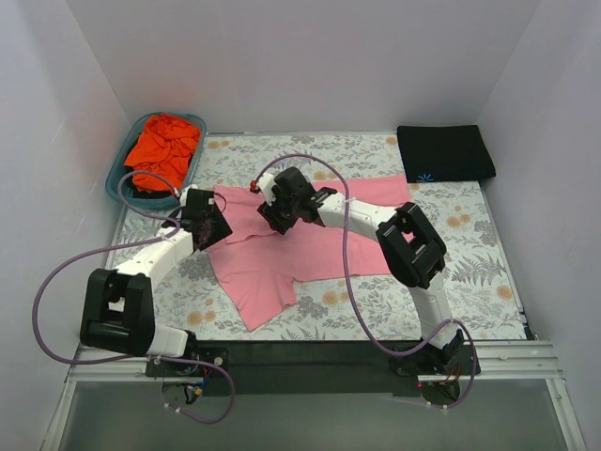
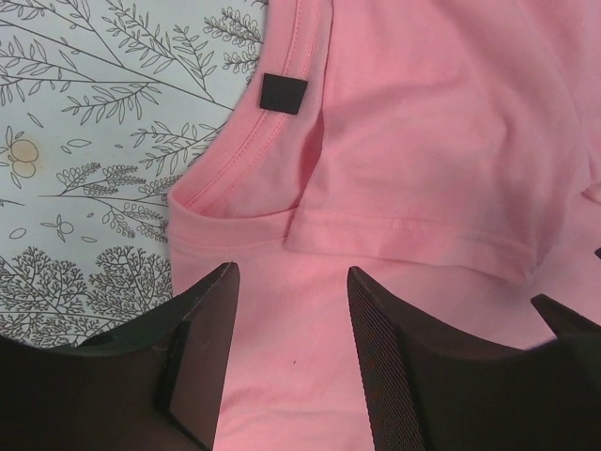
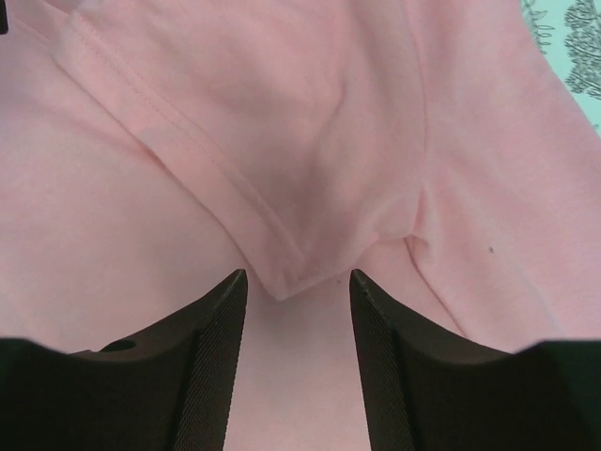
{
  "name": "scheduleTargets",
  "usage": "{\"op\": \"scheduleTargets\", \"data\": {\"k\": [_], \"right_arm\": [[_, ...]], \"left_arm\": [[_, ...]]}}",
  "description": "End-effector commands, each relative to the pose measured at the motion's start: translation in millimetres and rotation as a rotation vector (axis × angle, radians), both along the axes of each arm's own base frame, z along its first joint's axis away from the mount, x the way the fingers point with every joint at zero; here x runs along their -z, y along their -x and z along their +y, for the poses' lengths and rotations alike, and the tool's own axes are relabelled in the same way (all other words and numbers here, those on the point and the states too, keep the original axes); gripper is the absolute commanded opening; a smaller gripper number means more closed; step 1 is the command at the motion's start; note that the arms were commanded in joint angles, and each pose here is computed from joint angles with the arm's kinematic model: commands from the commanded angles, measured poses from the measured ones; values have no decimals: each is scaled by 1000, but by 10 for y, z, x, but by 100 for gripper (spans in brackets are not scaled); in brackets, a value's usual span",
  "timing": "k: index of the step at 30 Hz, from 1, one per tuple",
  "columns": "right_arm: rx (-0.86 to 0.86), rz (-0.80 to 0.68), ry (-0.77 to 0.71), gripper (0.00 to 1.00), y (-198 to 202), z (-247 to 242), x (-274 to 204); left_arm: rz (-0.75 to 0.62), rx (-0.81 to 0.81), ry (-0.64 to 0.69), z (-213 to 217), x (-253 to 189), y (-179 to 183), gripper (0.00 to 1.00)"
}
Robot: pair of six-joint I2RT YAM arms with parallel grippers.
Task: Fold and stack the t-shirts
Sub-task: Fold the tshirt
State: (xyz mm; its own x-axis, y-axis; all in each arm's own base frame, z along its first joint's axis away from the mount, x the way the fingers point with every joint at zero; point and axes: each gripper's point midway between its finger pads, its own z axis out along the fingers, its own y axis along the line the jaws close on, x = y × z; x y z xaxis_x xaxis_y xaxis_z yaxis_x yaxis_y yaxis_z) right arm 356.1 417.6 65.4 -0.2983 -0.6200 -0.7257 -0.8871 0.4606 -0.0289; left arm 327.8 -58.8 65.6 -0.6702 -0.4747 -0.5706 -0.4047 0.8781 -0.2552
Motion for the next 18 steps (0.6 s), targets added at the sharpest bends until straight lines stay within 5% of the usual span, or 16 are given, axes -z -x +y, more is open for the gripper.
{"op": "scheduleTargets", "data": {"k": [1, 12, 18], "right_arm": [[49, -53, -78, 55, -166, -131, -486], [382, 25, -85, 55, -657, -1437, -338], [502, 44, -83, 54, -721, -1932, -181]], "left_arm": [[-12, -27, 21, -40, -77, -168, 48], [70, -105, 16, -23, 131, -324, 36], [140, -162, -8, 57, 318, -170, 11]]}}
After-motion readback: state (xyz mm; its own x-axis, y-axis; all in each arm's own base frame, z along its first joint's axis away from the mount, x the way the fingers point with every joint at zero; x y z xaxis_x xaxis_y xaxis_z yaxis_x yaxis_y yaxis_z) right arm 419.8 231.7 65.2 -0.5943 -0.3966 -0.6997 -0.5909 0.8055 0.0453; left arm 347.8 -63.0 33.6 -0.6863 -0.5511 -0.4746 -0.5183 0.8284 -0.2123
